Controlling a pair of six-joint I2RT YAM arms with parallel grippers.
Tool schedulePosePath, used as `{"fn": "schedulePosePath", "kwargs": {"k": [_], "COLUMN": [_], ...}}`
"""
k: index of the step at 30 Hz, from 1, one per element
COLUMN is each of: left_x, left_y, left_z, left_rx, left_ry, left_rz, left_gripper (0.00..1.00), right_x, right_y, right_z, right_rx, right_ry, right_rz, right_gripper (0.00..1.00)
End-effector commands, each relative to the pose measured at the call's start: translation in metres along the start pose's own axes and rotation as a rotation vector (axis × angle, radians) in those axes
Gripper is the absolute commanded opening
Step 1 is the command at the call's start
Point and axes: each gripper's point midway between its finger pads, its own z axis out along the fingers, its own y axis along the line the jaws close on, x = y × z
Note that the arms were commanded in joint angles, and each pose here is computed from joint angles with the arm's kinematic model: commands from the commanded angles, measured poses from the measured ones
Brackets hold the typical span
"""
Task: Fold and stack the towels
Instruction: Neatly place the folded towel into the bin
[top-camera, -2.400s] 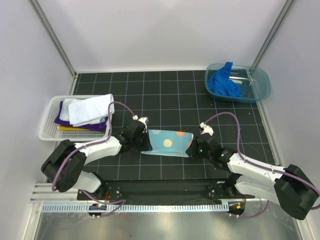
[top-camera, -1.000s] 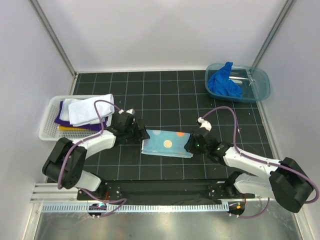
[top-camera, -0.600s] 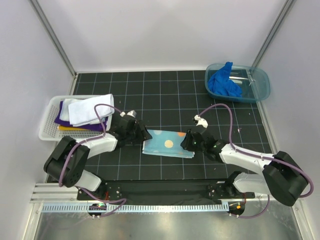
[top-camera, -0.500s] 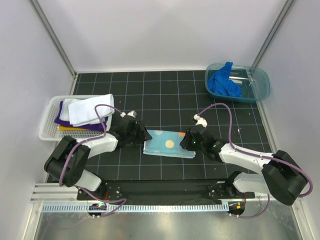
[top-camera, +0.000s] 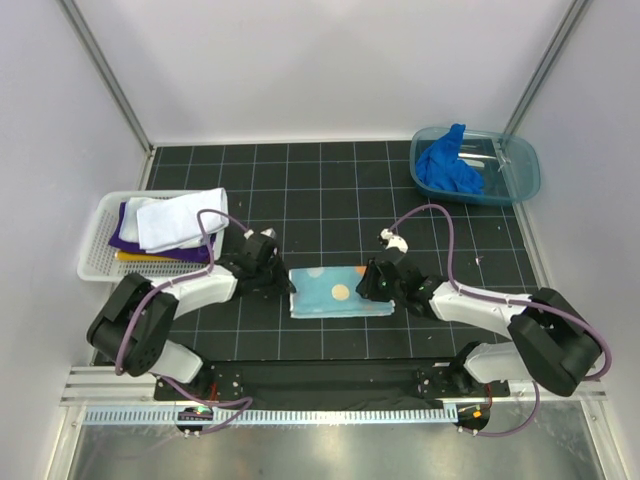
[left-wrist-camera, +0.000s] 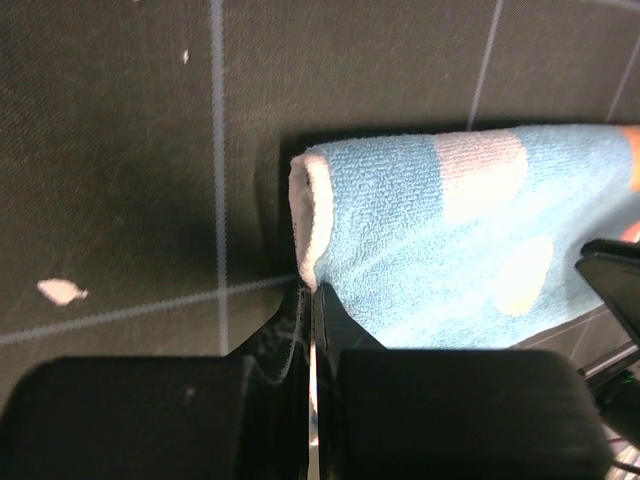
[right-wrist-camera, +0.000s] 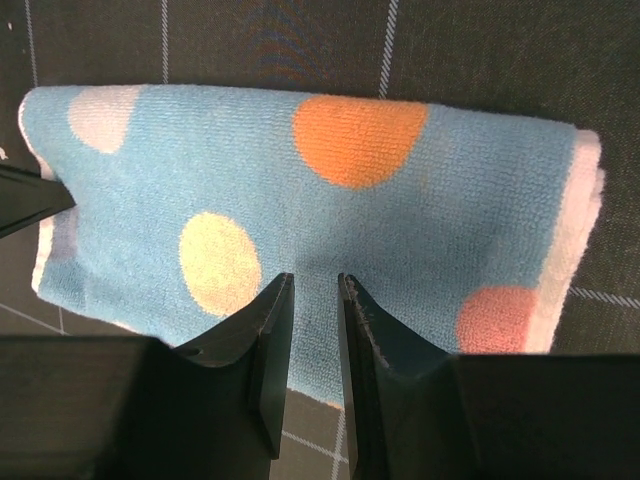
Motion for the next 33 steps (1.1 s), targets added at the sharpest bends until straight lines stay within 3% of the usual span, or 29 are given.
{"fn": "schedulePosePath", "kwargs": {"k": [1,17,25,33], "left_x": [0.02,-0.02,-0.05,-0.088], "left_y": [0.029,0.001,0.031,0.034], "left_z": [-0.015,-0.044,-0.061,-0.093], "left_rx": [-0.141,-0.139,-0.376,-0.532], "left_ry": [0.089,-0.008,-0.08,-0.205], "left_rz": [0.054,0.129,0.246,0.311], "left_gripper": [0.0,0.0,0.0,0.0], "right_x": [-0.019,-0.021,-0.023,-0.03], "right_y": [0.021,0.028,0.031,0.039], "right_z": [0.003,0.006,0.006,0.003], "right_rx": [-0.062,-0.079,-0.081,-0.081], "right_ry": [-0.054,-0.043,-0.033,-0.021], "right_rz": [-0.009,-0.012,-0.021,-0.051], "right_gripper": [0.31,0.31,0.31,0.3]}}
